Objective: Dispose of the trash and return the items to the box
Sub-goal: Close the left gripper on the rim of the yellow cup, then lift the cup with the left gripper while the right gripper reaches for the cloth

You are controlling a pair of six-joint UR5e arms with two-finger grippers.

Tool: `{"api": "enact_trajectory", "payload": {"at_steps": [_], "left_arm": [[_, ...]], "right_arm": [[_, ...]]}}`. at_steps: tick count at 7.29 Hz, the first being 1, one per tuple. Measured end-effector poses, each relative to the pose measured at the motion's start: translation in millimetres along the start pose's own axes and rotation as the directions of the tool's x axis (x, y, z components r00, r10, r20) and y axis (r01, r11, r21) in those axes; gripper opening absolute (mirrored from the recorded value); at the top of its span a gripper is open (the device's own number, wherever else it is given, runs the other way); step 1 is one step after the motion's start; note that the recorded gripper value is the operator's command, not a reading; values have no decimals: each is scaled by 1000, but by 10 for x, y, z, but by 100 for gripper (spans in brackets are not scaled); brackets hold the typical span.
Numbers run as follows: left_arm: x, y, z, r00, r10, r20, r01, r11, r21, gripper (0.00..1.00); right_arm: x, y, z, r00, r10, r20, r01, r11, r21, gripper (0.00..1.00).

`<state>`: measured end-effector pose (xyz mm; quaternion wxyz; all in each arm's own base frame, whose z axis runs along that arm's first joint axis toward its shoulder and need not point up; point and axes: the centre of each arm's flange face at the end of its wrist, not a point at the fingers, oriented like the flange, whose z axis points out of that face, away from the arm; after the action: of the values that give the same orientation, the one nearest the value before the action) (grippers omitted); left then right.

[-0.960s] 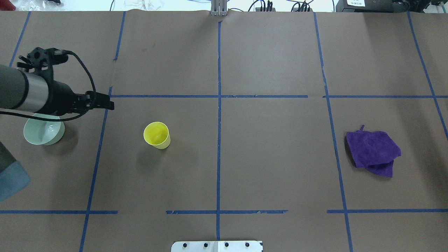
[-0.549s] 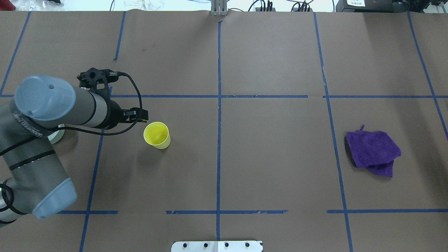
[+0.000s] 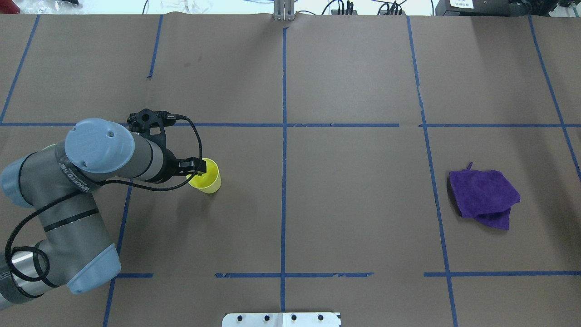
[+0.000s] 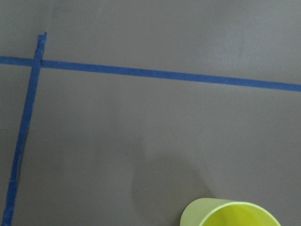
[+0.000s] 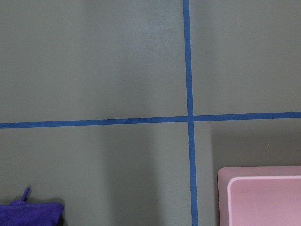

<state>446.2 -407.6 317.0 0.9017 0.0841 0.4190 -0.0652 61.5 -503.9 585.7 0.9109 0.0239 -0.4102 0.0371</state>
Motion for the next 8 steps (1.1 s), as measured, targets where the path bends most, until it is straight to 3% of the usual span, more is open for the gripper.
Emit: {"api": "enact_trajectory", "payload": {"at_steps": [1, 2, 6, 8], "left_arm": [[31, 31, 63, 1000, 4, 4, -4, 1000, -11, 18], [55, 38, 106, 1000, 5, 8, -5, 1000, -17, 0], [199, 14, 25, 1000, 16, -16, -16, 1000, -24, 0], [143, -266, -470, 999, -16, -49, 16, 1000, -12, 0]], "right_arm": [[2, 1, -1, 1000, 0, 0, 0, 1000, 0, 100], [3, 1, -3, 1000, 1, 0, -1, 1000, 0, 100], [-8, 10, -9, 1000, 0, 6, 0, 1000, 1, 100], [-28, 30, -13, 1000, -2, 18, 2, 1000, 0, 100]]}}
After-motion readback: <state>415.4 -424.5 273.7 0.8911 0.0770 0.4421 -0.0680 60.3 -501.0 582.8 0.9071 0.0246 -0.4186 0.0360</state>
